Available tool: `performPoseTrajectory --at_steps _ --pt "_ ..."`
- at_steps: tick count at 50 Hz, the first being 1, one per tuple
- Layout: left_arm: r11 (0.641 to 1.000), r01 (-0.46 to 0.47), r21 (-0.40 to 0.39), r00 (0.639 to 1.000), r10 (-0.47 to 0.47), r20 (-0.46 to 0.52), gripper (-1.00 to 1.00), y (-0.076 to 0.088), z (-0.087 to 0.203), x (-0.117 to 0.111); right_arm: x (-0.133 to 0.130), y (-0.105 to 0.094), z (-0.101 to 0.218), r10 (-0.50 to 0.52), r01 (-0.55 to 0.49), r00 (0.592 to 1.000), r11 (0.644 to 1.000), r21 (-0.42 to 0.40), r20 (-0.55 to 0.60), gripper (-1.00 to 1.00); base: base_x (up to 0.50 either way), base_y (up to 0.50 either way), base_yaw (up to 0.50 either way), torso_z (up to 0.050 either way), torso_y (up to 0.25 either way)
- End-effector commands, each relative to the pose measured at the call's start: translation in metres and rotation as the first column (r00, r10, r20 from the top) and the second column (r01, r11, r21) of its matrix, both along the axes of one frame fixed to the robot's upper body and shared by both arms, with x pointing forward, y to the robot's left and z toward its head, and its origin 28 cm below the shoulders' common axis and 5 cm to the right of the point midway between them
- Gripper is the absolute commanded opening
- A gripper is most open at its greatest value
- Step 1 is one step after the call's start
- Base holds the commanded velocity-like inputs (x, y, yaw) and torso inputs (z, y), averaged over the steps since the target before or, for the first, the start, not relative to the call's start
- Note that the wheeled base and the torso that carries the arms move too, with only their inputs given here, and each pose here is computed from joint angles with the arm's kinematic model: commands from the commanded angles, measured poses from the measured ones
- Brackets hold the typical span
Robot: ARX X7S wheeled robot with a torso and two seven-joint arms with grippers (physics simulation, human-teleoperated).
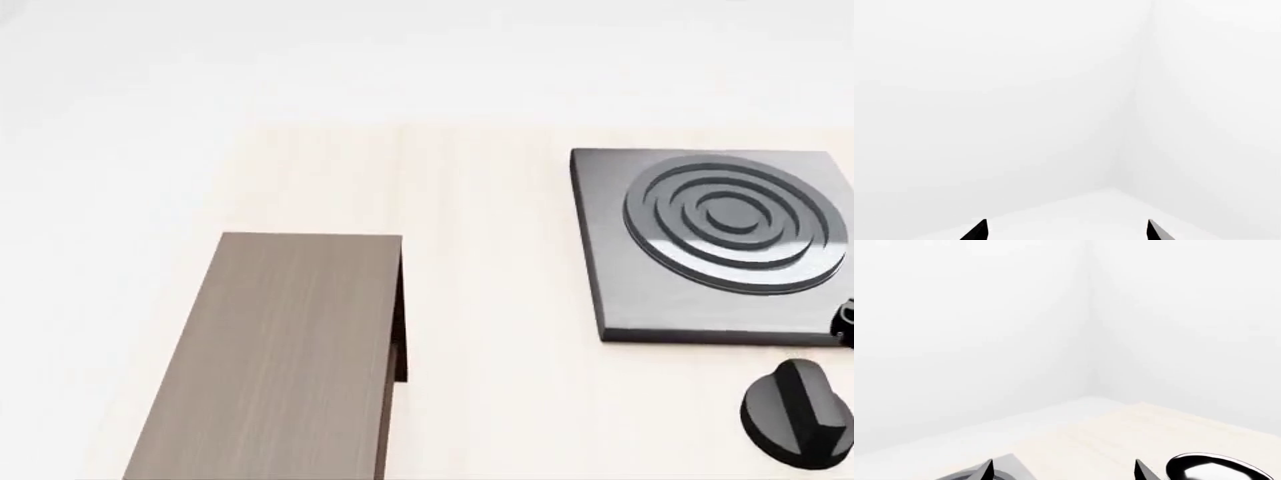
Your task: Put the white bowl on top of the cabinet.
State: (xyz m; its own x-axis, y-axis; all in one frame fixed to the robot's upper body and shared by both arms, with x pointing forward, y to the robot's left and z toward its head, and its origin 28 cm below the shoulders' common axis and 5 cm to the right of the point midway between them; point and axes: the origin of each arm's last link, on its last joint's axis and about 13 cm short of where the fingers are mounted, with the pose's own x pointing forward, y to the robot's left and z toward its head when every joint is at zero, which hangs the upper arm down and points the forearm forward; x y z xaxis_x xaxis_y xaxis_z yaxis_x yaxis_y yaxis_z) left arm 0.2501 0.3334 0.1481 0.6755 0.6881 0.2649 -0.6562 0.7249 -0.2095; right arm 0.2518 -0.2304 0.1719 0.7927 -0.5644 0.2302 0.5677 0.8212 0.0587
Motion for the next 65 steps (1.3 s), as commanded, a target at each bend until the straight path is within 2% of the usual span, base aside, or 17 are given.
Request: performPoseTrajectory --at_steps 1,8,10,11,16,25,29,33,37,38,42,44,47,48,54,58,65 --pt "1.0 -0.003 0.001 1.0 0.003 0.0 1.0 0.0 0.0 -0.001 0.002 -0.002 -0.002 -0.039 0.039 0.999 0.999 -0.003 -0.014 1.0 0.0 0.0 0.0 0.0 0.0" --pt "1.0 -0.005 0.002 1.0 0.005 -0.001 1.0 0.0 0.0 -0.001 0.004 -0.008 0.0 -0.173 0.174 0.984 0.984 0.032 -0.043 1.0 0.0 0.0 0.0 0.0 0.0" --pt "1.0 -0.003 0.001 1.0 0.003 -0.001 1.0 0.0 0.0 -0.001 0.005 -0.009 0.0 -0.225 0.228 0.972 0.973 0.039 -0.068 1.0 0.0 0.0 0.0 0.0 0.0" --pt "1.0 -0.003 0.002 1.0 0.003 -0.002 1.0 0.0 0.0 0.0 0.006 -0.012 -0.001 -0.254 0.261 0.963 0.963 0.071 -0.096 1.0 0.0 0.0 0.0 0.0 0.0" --pt "1.0 -0.004 0.002 1.0 0.004 -0.002 1.0 0.0 0.0 -0.001 0.006 -0.016 0.0 -0.332 0.341 0.937 0.937 0.08 -0.108 1.0 0.0 0.0 0.0 0.0 0.0" --pt "1.0 -0.009 0.01 1.0 0.009 -0.005 1.0 0.001 0.0 0.0 0.007 -0.021 -0.002 -0.409 0.421 0.902 0.905 0.067 -0.142 1.0 0.0 0.0 0.0 0.0 0.0" --pt "1.0 -0.011 0.008 1.0 0.011 -0.005 1.0 0.001 0.0 0.0 0.008 -0.024 -0.003 -0.449 0.47 0.875 0.878 0.097 -0.179 1.0 0.0 0.0 0.0 0.0 0.0" --pt "1.0 -0.011 0.008 1.0 0.011 -0.008 1.0 0.001 0.0 0.0 0.009 -0.026 -0.005 -0.46 0.485 0.867 0.868 0.108 -0.192 1.0 0.0 0.0 0.0 0.0 0.0" --pt "1.0 -0.011 0.008 1.0 0.011 -0.008 1.0 0.001 -0.001 0.0 0.011 -0.029 -0.006 -0.54 0.569 0.813 0.815 0.105 -0.217 1.0 0.0 0.0 0.0 0.0 0.0" --pt "1.0 -0.011 0.009 1.0 0.011 -0.008 1.0 0.001 -0.001 0.0 0.011 -0.03 -0.007 -0.526 0.566 0.814 0.814 0.13 -0.248 1.0 0.0 0.0 0.0 0.0 0.0" --pt "1.0 -0.012 0.008 1.0 0.012 -0.008 1.0 0.002 -0.001 0.0 0.012 -0.032 -0.009 -0.575 0.617 0.776 0.777 0.126 -0.258 1.0 0.0 0.0 0.0 0.0 0.0" --pt "1.0 -0.012 0.009 1.0 0.012 -0.007 1.0 0.002 -0.001 0.0 0.013 -0.034 -0.009 -0.619 0.658 0.743 0.746 0.104 -0.255 1.0 0.0 0.0 0.0 0.0 0.0" --pt "1.0 -0.012 0.011 1.0 0.012 -0.01 1.0 0.001 -0.002 0.0 0.014 -0.035 -0.012 -0.625 0.674 0.727 0.73 0.117 -0.284 1.0 0.0 0.0 0.0 0.0 0.0" --pt "1.0 -0.014 0.013 1.0 0.014 -0.012 1.0 0.001 -0.002 0.0 0.015 -0.035 -0.012 -0.64 0.695 0.706 0.709 0.12 -0.304 1.0 0.0 0.0 0.0 0.0 0.0" --pt "1.0 -0.016 0.009 1.0 0.016 -0.013 1.0 0.001 -0.002 0.001 0.014 -0.038 -0.013 -0.645 0.717 0.684 0.681 0.149 -0.341 1.0 0.0 0.0 0.0 0.0 0.0" --pt "1.0 -0.015 0.009 1.0 0.015 -0.013 1.0 0.001 -0.002 0.001 0.014 -0.037 -0.011 -0.587 0.697 0.706 0.675 0.242 -0.396 1.0 0.0 0.0 0.0 0.0 0.0" --pt "1.0 -0.015 0.009 1.0 0.016 -0.013 1.0 0.001 -0.002 0.001 0.012 -0.039 -0.008 -0.584 0.707 0.7 0.649 0.281 -0.411 1.0 0.0 0.0 0.0 0.0 0.0"
